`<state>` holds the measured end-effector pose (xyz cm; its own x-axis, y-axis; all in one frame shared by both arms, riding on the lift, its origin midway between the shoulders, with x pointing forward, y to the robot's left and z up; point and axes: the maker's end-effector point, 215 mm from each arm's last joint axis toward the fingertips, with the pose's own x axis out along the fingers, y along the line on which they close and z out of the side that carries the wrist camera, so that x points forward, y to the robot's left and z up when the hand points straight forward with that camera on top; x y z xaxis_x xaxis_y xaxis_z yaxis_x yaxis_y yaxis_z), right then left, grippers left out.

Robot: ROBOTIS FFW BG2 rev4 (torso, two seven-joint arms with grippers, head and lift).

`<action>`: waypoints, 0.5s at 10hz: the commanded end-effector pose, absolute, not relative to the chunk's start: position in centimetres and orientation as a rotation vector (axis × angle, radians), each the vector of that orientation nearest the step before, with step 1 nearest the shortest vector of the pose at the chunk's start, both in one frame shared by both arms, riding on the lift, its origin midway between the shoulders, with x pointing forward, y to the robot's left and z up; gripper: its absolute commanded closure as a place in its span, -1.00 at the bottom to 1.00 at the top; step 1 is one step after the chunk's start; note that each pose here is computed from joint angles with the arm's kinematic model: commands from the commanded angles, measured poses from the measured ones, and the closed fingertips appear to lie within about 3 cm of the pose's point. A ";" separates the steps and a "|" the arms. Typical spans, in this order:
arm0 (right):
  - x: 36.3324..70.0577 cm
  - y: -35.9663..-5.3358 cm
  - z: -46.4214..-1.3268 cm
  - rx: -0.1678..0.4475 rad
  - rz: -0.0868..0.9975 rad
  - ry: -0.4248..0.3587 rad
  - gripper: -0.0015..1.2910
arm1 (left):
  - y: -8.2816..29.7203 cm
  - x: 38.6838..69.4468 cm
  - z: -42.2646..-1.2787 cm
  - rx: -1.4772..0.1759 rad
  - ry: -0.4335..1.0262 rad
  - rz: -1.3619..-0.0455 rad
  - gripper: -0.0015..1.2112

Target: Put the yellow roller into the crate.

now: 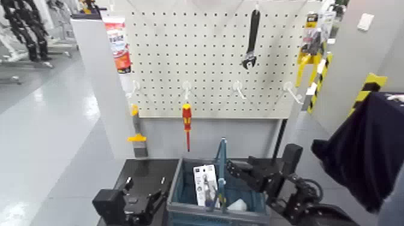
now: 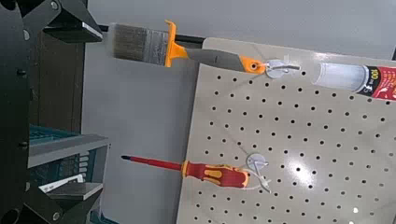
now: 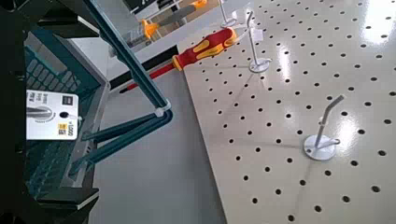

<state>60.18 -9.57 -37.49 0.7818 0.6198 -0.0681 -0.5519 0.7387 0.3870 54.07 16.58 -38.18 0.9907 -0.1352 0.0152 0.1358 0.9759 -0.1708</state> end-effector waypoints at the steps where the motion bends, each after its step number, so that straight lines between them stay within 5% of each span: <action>1: 59.9 -12.4 -35.3 0.215 0.550 0.142 -0.86 | 16.7 54.0 -38.3 -0.173 -0.002 -0.135 -0.71; 5: 57.7 -15.7 -33.0 0.113 0.411 0.057 -0.85 | 16.5 54.1 -38.1 -0.173 -0.003 -0.137 -0.71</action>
